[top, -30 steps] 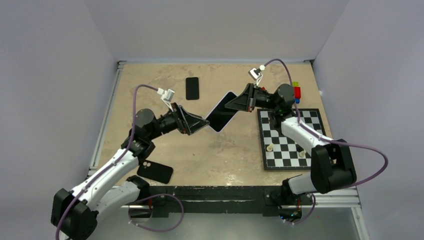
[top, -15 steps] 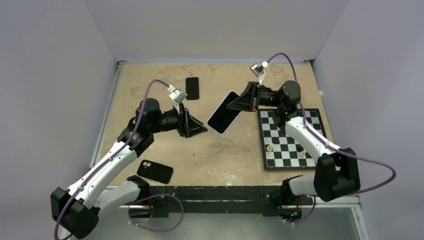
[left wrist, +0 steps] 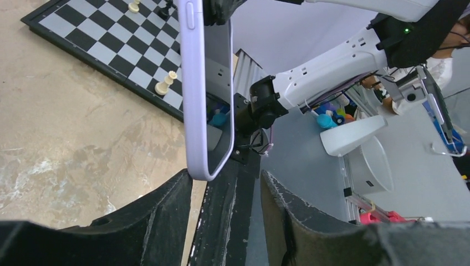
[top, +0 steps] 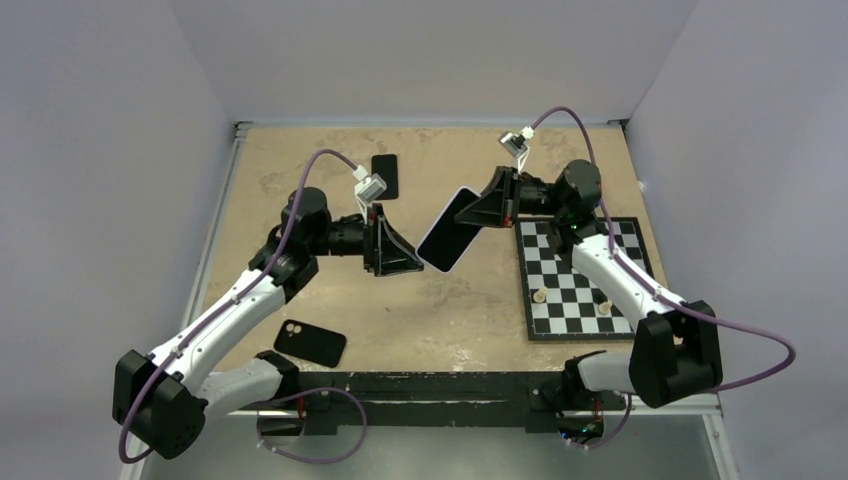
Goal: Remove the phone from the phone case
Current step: Remove the phone case from the phone.
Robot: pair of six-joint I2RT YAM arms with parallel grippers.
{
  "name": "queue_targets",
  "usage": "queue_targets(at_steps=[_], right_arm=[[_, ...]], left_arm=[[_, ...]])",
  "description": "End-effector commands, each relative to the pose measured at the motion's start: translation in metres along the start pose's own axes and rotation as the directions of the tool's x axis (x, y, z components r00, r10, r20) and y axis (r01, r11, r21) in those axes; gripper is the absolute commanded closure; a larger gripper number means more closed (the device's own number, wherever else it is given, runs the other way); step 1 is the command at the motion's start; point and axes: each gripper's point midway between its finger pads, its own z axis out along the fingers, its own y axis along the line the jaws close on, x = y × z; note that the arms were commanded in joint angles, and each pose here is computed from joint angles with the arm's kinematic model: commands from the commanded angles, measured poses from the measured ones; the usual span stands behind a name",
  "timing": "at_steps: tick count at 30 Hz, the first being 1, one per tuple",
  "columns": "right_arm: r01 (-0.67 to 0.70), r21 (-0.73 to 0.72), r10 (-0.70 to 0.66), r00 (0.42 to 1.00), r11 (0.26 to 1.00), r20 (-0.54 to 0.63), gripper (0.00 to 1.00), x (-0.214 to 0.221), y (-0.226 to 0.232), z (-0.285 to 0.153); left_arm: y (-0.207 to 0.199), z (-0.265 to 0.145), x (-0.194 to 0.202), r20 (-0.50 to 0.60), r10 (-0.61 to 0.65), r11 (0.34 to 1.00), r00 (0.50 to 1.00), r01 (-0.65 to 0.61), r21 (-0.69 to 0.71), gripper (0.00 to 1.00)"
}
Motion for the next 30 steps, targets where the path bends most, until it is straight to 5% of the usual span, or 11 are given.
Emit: queue_targets(at_steps=[1, 9, 15, 17, 26, 30], right_arm=[[0.122, -0.043, -0.122, 0.993, 0.992, 0.002, 1.0, -0.01, 0.027, 0.001], [0.149, -0.06, -0.15, 0.989, 0.987, -0.013, 1.0, -0.008, 0.03, 0.001], [0.182, -0.095, -0.187, 0.982, 0.979, -0.042, 1.0, -0.003, 0.044, 0.003], [0.186, -0.1, -0.191, 0.98, 0.977, -0.045, 1.0, -0.002, 0.048, 0.004], [-0.013, -0.198, -0.004, 0.997, 0.98, -0.082, 1.0, 0.003, 0.092, 0.026], [-0.028, -0.321, 0.008, 0.998, 0.947, -0.063, 1.0, 0.007, 0.127, 0.027]], left_arm=[[-0.029, -0.003, -0.02, 0.022, 0.087, 0.991, 0.996, -0.089, 0.096, 0.49], [-0.029, 0.002, -0.023, -0.017, 0.085, 0.989, 0.996, -0.082, 0.125, 0.81], [-0.025, 0.008, -0.025, -0.033, 0.059, 0.987, 0.998, -0.053, 0.15, 0.84], [-0.027, 0.009, -0.025, -0.036, 0.067, 0.984, 0.997, -0.06, 0.17, 0.92], [-0.066, -0.008, -0.018, 0.138, 0.418, 0.817, 0.898, -0.438, 0.375, 1.0], [-0.057, -0.001, -0.022, 0.126, 0.412, 0.785, 0.902, -0.422, 0.454, 1.0]])
